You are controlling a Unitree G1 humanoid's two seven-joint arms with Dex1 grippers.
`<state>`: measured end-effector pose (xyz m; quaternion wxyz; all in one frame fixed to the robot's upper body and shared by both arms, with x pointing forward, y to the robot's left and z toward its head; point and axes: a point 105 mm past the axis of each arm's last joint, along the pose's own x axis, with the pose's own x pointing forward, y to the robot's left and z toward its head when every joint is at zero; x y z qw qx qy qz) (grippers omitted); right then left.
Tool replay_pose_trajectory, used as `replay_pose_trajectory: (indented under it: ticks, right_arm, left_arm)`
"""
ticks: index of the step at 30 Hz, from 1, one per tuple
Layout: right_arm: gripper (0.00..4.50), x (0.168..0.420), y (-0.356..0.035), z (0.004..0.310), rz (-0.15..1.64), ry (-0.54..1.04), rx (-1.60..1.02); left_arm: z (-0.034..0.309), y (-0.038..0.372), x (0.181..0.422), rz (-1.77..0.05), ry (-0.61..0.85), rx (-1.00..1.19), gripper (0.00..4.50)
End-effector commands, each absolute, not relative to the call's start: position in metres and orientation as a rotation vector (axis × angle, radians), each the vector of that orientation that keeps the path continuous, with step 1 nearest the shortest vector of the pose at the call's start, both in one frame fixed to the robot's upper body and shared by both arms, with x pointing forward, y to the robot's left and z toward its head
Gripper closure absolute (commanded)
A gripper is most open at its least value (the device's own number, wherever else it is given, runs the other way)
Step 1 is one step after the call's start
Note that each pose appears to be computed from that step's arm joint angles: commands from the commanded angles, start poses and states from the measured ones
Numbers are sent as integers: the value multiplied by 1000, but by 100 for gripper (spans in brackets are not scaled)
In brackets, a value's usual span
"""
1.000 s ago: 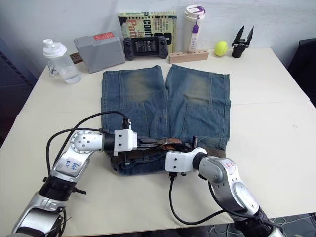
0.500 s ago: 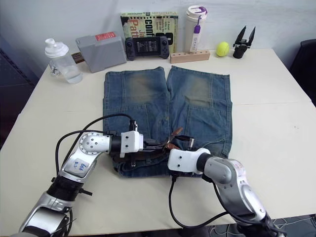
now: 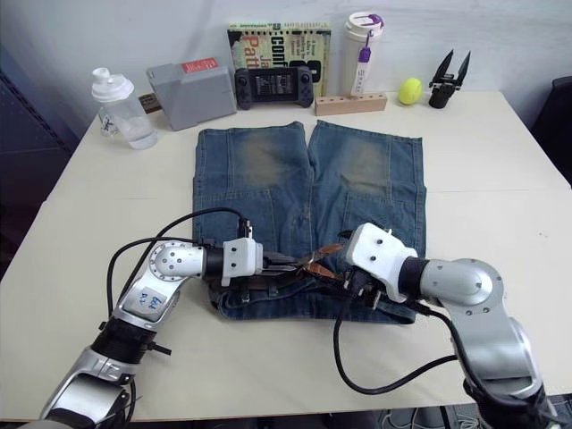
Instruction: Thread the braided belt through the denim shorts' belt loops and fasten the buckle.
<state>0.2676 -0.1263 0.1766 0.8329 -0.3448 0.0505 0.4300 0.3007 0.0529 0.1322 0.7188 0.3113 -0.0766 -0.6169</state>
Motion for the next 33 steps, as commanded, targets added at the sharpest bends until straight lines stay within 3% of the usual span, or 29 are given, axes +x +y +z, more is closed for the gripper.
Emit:
replay_pose_trajectory:
  ticks: [1,12,16,22,23,30,33]
  right_arm:
    - [5,281,-130,177,845,42,-884]
    - [5,300,-112,164,853,-82,-1150]
    - [147,300,-111,161,858,-82,-1165]
    - [425,296,-110,155,869,-61,-1156]
    - [446,296,-110,154,868,-60,-1155]
    - [446,295,-109,148,857,-40,-1141]
    - [450,294,-107,147,847,-41,-1135]
  left_arm:
    - [134,46,297,-1389,-197,710,450]
    - [136,46,299,-1376,-202,719,450]
    - [136,47,299,-1370,-201,721,450]
    - [136,47,301,-1362,-202,721,450]
    - [136,47,301,-1362,-202,721,450]
    - [144,50,305,-1330,-229,683,450]
    - [156,59,303,-1311,-223,543,339]
